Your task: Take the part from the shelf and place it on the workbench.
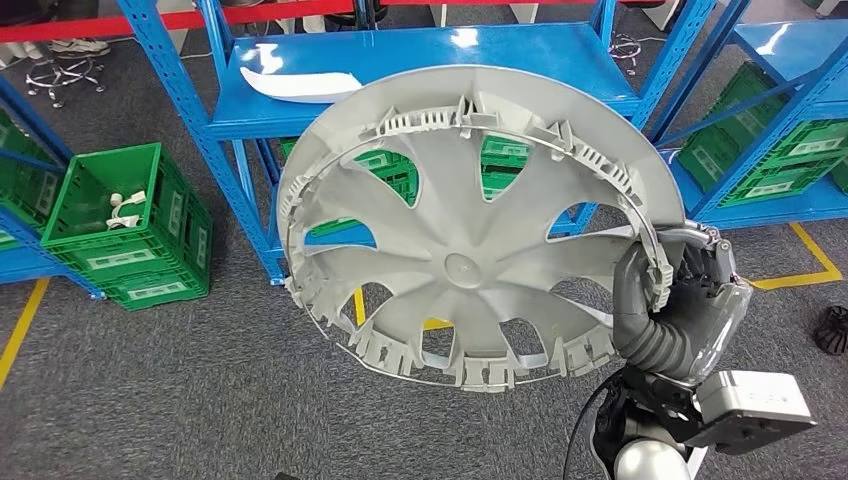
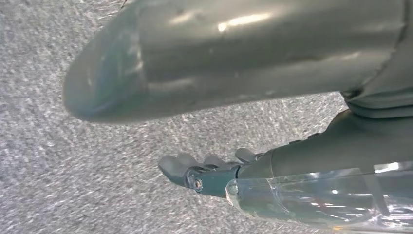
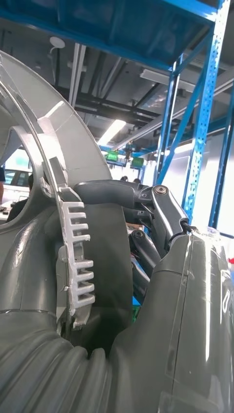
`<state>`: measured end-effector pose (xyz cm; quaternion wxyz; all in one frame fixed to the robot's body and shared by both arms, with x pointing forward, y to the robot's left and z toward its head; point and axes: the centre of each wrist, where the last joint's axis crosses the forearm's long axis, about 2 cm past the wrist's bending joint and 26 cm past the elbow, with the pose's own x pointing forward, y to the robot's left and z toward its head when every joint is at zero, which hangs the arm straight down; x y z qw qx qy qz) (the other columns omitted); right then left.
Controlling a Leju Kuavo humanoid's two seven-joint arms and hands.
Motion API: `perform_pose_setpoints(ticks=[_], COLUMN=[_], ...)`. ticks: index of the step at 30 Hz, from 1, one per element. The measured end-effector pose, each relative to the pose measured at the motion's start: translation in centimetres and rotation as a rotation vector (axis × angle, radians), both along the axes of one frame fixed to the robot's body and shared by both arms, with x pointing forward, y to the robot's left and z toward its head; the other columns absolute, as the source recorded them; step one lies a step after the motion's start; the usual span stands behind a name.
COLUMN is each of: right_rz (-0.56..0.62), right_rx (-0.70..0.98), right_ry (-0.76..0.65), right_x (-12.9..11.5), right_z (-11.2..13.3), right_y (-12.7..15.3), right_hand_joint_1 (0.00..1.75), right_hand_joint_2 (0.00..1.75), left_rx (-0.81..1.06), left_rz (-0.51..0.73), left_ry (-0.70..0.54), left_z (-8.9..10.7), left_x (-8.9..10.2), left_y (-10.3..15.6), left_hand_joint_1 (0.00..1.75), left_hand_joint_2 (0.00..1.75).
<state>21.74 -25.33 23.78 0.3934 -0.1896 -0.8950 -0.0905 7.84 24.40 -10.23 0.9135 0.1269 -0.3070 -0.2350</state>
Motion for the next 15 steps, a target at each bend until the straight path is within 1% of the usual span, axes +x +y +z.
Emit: perform_pose_setpoints(ticks=[15], right_rz=[0.013], right_rx=[0.024], right_ry=[-0.037], right_x=[0.43], right_z=[0.78], right_y=[-0.03], right_hand_joint_1=[1.62], right_hand_joint_2=[1.75], left_rx=[0.042], left_rz=[-0.023], left_ry=[-0.015], left_z=[0.0], left_x=[-0.06], left_y=[0.25], left_hand_joint_1=[0.0], left_hand_joint_2=[0.0])
